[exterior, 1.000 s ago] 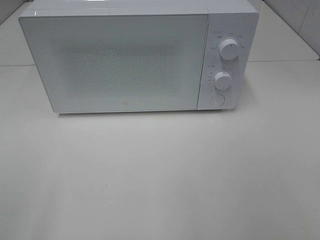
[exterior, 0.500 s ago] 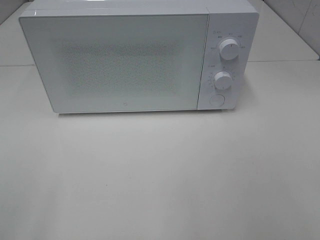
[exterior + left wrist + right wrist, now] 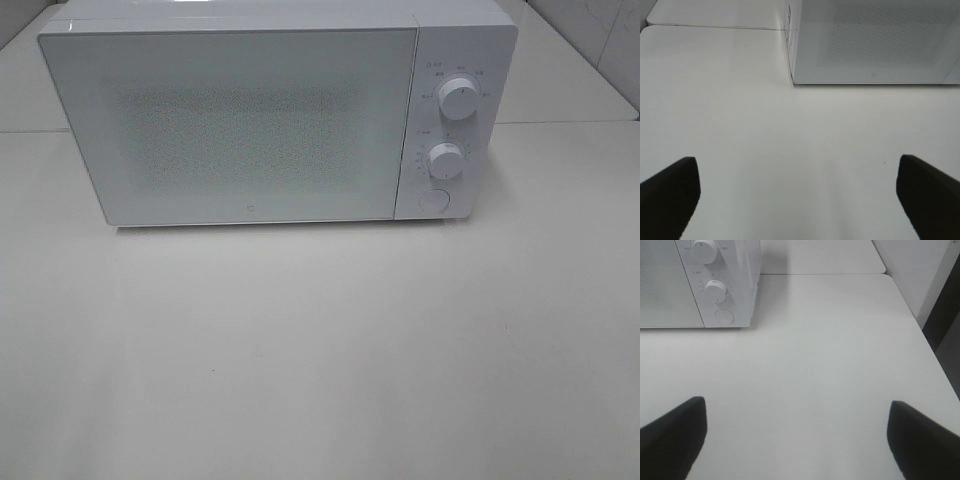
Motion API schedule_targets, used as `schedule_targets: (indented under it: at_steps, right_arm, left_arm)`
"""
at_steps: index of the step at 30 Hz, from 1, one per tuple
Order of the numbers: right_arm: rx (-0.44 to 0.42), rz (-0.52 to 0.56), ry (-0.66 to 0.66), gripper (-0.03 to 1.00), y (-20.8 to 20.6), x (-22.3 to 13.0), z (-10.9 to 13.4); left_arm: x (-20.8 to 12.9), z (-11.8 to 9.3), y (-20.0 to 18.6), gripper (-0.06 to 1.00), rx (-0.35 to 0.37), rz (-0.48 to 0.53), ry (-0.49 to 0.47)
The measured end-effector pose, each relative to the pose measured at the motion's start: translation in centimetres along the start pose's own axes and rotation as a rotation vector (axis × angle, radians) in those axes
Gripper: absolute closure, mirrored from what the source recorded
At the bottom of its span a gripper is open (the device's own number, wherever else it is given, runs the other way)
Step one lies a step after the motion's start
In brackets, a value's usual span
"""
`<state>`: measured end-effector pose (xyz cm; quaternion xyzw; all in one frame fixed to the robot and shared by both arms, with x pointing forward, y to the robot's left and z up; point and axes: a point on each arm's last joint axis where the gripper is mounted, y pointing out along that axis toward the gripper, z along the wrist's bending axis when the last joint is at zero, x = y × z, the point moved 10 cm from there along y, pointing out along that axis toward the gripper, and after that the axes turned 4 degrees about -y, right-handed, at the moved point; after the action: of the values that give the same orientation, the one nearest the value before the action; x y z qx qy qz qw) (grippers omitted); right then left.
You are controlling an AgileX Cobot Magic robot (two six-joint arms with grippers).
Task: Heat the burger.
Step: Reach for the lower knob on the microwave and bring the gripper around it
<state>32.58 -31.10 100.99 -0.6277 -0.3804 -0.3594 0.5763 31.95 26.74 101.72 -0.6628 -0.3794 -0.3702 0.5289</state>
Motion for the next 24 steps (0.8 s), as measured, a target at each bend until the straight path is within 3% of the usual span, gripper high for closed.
schedule_targets:
  at_steps: [5, 24]
  right_arm:
    - [0.003, -0.094, -0.006, 0.12, 0.8, 3.3, 0.1]
    - [0.022, -0.158, -0.025, 0.19, 5.2, 8.0, 0.7]
  left_arm:
    - [0.0, 0.0, 0.0, -0.04, 0.000, 0.000, 0.000]
    - [0.0, 0.0, 0.0, -0.04, 0.000, 0.000, 0.000]
